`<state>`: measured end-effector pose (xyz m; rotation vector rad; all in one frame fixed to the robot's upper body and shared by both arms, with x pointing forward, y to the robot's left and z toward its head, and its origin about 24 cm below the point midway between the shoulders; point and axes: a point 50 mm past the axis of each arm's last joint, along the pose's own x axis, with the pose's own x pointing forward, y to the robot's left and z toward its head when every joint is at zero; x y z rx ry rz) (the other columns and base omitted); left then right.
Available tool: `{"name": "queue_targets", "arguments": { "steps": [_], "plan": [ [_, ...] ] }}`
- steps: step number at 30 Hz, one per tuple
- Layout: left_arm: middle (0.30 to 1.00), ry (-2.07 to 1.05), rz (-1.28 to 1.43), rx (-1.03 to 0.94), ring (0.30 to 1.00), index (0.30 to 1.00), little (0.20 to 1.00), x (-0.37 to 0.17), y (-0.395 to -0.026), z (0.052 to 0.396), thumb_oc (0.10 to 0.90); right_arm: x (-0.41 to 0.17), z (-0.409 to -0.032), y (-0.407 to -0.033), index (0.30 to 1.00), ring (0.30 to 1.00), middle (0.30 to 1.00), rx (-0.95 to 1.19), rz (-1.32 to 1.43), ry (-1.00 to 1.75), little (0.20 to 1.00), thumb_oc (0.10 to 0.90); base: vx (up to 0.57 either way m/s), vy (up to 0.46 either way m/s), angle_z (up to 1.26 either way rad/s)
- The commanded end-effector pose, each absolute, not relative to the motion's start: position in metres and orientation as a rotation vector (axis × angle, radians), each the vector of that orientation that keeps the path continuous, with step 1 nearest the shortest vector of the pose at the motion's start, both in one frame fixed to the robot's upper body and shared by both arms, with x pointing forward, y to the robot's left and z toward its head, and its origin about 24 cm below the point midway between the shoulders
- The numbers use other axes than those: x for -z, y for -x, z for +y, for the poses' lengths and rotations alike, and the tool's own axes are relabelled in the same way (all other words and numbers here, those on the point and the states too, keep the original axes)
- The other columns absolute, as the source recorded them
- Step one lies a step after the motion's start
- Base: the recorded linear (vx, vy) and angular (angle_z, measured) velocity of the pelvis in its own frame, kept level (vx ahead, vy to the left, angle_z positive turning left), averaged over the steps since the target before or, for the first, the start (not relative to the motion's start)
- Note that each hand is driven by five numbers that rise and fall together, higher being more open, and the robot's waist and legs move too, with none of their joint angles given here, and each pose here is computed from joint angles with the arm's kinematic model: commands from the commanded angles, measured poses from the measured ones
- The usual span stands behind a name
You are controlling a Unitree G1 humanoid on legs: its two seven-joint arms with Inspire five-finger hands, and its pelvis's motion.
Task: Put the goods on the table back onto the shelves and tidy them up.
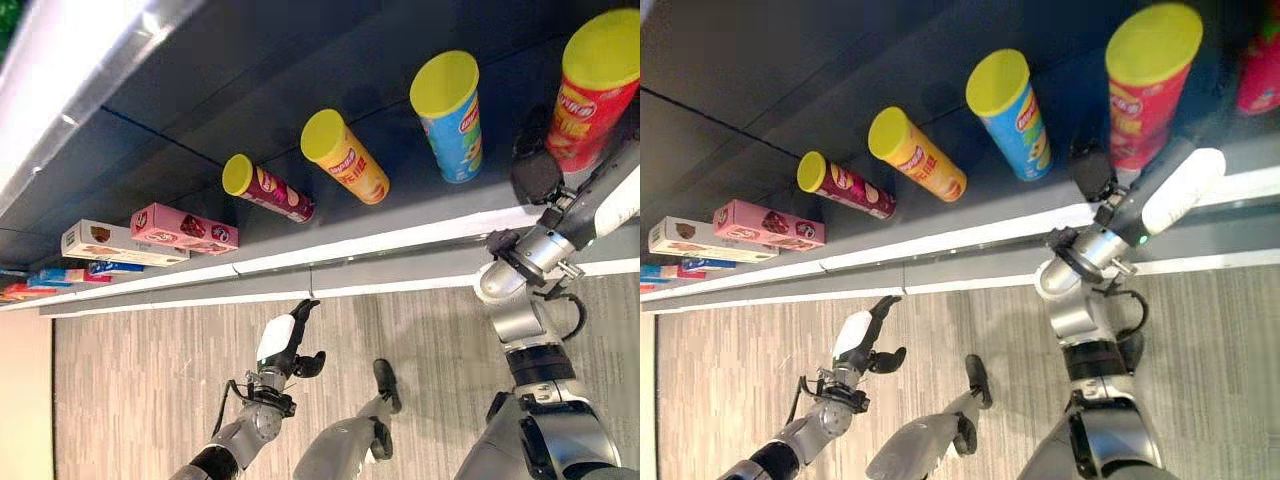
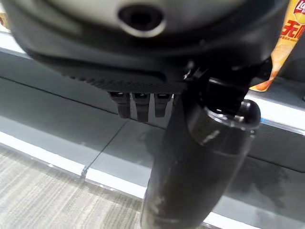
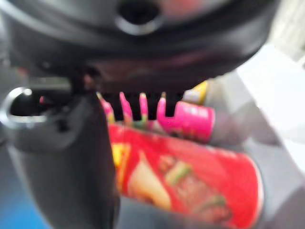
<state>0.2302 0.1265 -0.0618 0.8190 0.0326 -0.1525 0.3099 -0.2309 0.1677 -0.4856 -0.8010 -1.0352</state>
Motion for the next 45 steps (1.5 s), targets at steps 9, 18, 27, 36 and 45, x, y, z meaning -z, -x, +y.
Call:
{"name": "queue_targets", "arguments": {
  "steps": [9, 18, 27, 36, 45],
  "plan": [
    [0.900, -0.937, 0.120, 0.163, 0.900, 0.900, 0.900, 0.080, -0.209, 0.159, 0.800, -0.152, -0.209, -0.286, 0.900, 0.900, 0.900, 0.955, -0.893, 0.395, 0.900, 0.800, 0.01, -0.001, 0.04],
    [0.900, -0.962, 0.199, 0.143, 0.900, 0.900, 0.900, 0.091, -0.196, 0.170, 0.800, -0.091, -0.201, -0.266, 0.900, 0.900, 0.900, 0.879, -0.671, 0.426, 0.900, 0.800, 0.05, -0.038, 0.05],
    [0.900, -0.986, 0.293, 0.175, 0.900, 0.900, 0.900, 0.106, -0.174, 0.178, 0.800, -0.035, -0.190, -0.235, 0.900, 0.900, 0.900, 0.665, -0.438, 0.488, 0.900, 0.800, 0.08, -0.016, -0.06],
    [0.900, -1.010, 0.344, 0.177, 0.900, 0.900, 0.900, 0.112, -0.167, 0.185, 0.800, -0.012, -0.198, -0.222, 0.900, 0.900, 0.900, 0.525, -0.334, 0.629, 0.900, 0.800, 0.02, -0.025, -0.09],
    [0.900, -1.034, 0.371, 0.197, 0.900, 0.900, 0.900, 0.115, -0.164, 0.189, 0.800, 0.004, -0.205, -0.221, 0.900, 0.900, 0.900, 0.405, -0.251, 0.733, 0.900, 0.800, 0.00, -0.032, 0.00]
  ]
}}
